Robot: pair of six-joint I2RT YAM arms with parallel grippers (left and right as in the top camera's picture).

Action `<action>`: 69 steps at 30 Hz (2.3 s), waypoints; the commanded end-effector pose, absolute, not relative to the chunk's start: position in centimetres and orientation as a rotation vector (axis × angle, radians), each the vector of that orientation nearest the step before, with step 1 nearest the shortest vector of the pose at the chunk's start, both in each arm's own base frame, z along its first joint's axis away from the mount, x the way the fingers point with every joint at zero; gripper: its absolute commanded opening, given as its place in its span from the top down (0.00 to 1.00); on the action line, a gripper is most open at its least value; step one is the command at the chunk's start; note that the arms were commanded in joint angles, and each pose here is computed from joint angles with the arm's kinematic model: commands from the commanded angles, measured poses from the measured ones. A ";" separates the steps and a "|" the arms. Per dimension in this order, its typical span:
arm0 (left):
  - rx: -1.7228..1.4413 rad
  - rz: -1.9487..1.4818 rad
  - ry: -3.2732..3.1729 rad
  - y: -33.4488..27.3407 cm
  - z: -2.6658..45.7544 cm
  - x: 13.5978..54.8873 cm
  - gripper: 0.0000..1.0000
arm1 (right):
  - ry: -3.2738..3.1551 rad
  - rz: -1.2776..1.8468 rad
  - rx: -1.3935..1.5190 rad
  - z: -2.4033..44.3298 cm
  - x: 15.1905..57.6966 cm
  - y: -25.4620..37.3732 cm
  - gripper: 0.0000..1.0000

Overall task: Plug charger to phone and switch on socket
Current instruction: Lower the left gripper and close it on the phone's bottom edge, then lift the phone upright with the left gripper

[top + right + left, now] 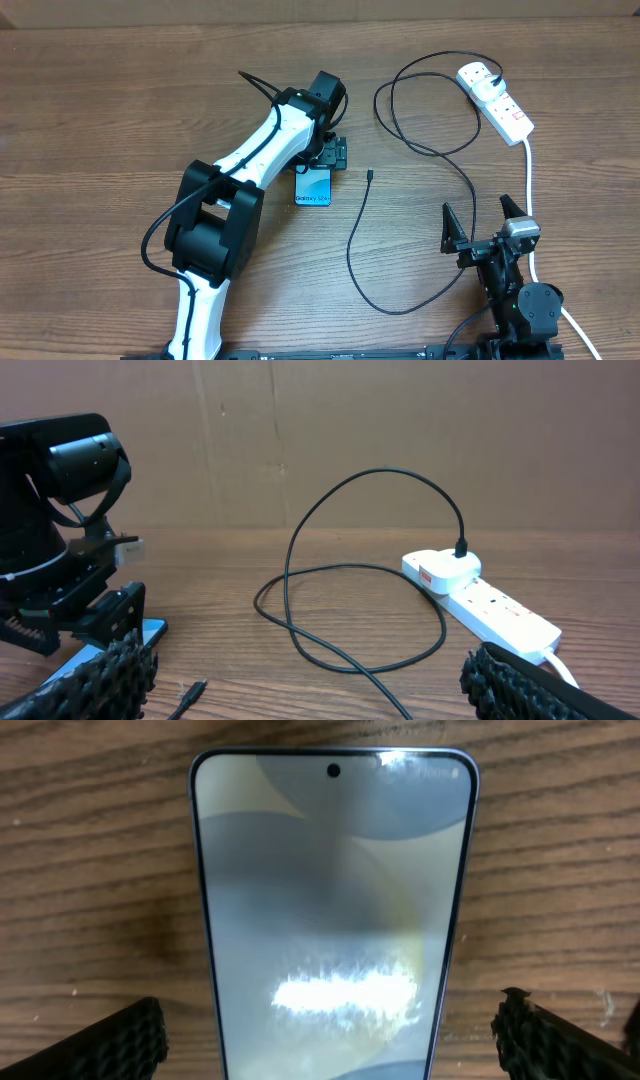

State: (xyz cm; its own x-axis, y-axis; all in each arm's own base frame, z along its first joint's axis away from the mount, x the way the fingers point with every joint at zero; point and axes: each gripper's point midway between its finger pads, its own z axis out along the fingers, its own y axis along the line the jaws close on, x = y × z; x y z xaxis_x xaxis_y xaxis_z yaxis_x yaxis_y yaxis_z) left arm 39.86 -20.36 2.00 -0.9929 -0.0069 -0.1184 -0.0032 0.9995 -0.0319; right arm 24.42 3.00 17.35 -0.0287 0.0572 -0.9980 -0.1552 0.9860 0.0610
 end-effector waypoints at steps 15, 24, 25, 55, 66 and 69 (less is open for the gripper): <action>0.041 0.020 3.043 -18.7 -1.0 38.9 0.00 | 1.589 0.158 -0.073 17.1 24.5 2.9 0.00; 0.014 0.016 3.041 -18.7 -1.5 38.8 0.00 | 1.589 0.158 -0.073 17.1 24.5 2.9 0.00; 0.003 0.015 3.039 -18.7 -1.5 38.8 0.00 | 1.589 0.158 -0.073 17.1 24.5 2.9 0.00; -0.015 -0.070 3.088 -19.7 -0.6 38.2 0.23 | 1.589 0.158 -0.073 17.1 24.5 2.9 0.00; -0.036 -0.259 3.128 -21.8 3.6 38.6 0.25 | 1.589 0.158 -0.073 17.1 24.5 2.9 0.00; -0.072 -0.417 3.156 -22.5 4.6 38.5 0.26 | 1.589 0.158 -0.073 17.1 24.5 2.9 0.00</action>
